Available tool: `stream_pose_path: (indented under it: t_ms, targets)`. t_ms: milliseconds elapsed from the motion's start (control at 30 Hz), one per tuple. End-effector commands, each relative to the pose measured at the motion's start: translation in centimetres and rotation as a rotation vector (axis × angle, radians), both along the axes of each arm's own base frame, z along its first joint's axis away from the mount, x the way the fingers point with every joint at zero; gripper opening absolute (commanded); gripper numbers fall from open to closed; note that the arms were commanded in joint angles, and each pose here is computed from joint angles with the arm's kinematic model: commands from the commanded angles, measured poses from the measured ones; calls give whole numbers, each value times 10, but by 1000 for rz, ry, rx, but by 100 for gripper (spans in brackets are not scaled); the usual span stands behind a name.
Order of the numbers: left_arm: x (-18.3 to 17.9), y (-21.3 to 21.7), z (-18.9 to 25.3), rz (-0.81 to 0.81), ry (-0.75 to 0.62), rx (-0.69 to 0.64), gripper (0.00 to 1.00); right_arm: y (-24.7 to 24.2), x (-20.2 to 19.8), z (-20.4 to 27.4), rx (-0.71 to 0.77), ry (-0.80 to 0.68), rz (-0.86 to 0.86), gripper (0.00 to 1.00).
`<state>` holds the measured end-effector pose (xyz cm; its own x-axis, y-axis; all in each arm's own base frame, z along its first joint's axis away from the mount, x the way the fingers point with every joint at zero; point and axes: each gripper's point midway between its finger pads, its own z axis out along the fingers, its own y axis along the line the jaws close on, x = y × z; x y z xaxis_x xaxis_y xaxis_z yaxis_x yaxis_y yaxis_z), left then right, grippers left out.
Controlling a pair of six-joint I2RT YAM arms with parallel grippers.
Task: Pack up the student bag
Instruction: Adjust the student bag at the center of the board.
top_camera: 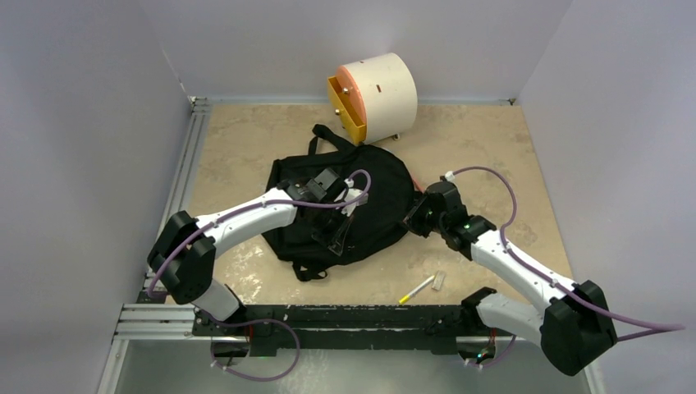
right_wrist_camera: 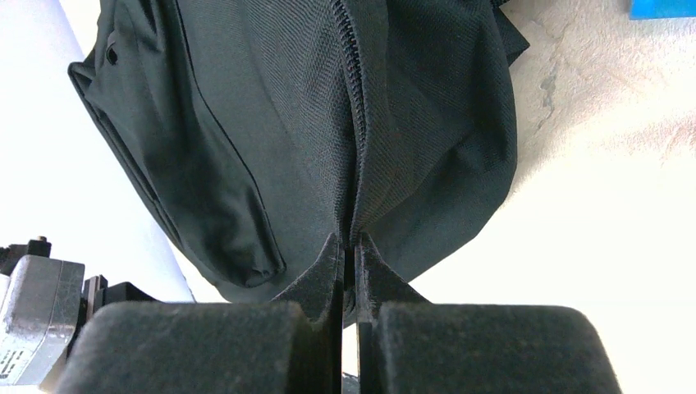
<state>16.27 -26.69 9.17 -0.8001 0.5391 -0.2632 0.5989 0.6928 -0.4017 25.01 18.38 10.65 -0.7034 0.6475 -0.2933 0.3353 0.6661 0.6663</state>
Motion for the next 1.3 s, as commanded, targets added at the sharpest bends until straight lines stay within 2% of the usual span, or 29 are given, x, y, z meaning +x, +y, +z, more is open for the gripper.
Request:
stream_pose_path:
  t_ms: [0,67,133,233,333,400,600,800,900,1000,1100,1267]
  targets:
    - [-8,24,-3,48,46,127,0,-20,26,18,-65,-123,-52,0]
    - [-3,17,4,49,23,92,1,-8,24,24,-30,-153,24,0]
    - [2,9,15,44,-10,40,11,-1,25,32,-28,-222,98,0]
    - [15,1,37,59,-91,-26,34,12,25,45,9,-296,185,0]
    - [29,-3,58,100,-161,-100,48,20,19,49,25,-319,246,0]
    - [39,0,68,150,-201,-138,52,27,14,51,30,-331,278,0]
    - [80,47,71,488,-261,-151,57,75,-14,57,78,-326,368,0]
    - [98,86,65,633,-325,-56,62,133,-54,60,137,-299,477,1]
    - [104,94,62,633,-363,-5,63,139,-56,60,94,-299,474,19]
    - [110,92,62,616,-383,-6,63,123,-43,65,25,-306,380,39]
    - [117,82,64,575,-398,-49,63,97,-40,66,-37,-274,273,51]
    - [131,73,54,530,-404,-46,63,51,-35,54,-173,-190,78,69]
